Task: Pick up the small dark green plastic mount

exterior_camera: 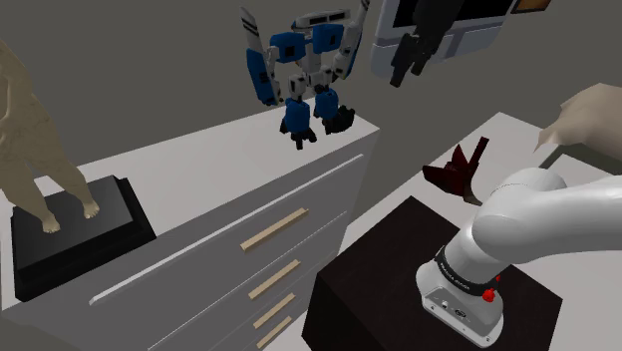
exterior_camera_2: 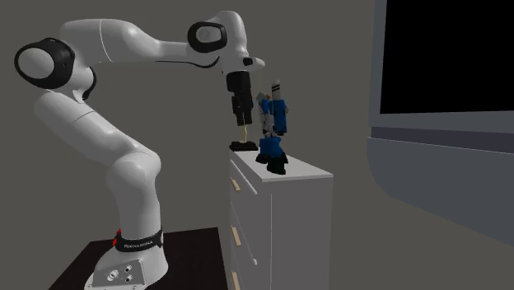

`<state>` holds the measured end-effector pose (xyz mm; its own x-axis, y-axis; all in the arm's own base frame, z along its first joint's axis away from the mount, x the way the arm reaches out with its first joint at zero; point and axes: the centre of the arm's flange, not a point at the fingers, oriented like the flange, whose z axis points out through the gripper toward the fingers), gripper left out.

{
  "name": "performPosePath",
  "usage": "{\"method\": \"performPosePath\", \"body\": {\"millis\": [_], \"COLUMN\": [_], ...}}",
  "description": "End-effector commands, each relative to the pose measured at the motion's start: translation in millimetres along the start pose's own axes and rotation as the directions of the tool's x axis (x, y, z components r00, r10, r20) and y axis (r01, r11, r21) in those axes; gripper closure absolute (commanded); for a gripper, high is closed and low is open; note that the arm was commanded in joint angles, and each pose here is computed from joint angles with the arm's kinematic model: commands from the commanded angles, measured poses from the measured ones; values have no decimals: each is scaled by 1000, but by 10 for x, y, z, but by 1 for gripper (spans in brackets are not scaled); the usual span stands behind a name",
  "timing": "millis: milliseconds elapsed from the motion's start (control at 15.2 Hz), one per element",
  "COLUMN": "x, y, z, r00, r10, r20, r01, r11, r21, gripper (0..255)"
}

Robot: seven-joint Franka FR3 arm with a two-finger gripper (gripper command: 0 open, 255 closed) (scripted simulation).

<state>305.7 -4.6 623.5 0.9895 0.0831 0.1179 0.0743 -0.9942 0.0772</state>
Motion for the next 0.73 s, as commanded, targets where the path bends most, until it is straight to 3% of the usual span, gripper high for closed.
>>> {"method": "performPosePath", "body": {"millis": [0,132,330,462,660], "x": [0,206,519,725,1026], "y": [0,58,98,93,39], "z": [0,189,481,679,981], "r00": [1000,995,970,941,881], "r10": [0,-98,-243,-337,-472], "r20": [0,12,26,32,35], "r01": [0,97,241,333,464], "r11": [1000,995,968,938,875], "r21": [0,26,68,96,139], "gripper": [0,0,0,0,0]}}
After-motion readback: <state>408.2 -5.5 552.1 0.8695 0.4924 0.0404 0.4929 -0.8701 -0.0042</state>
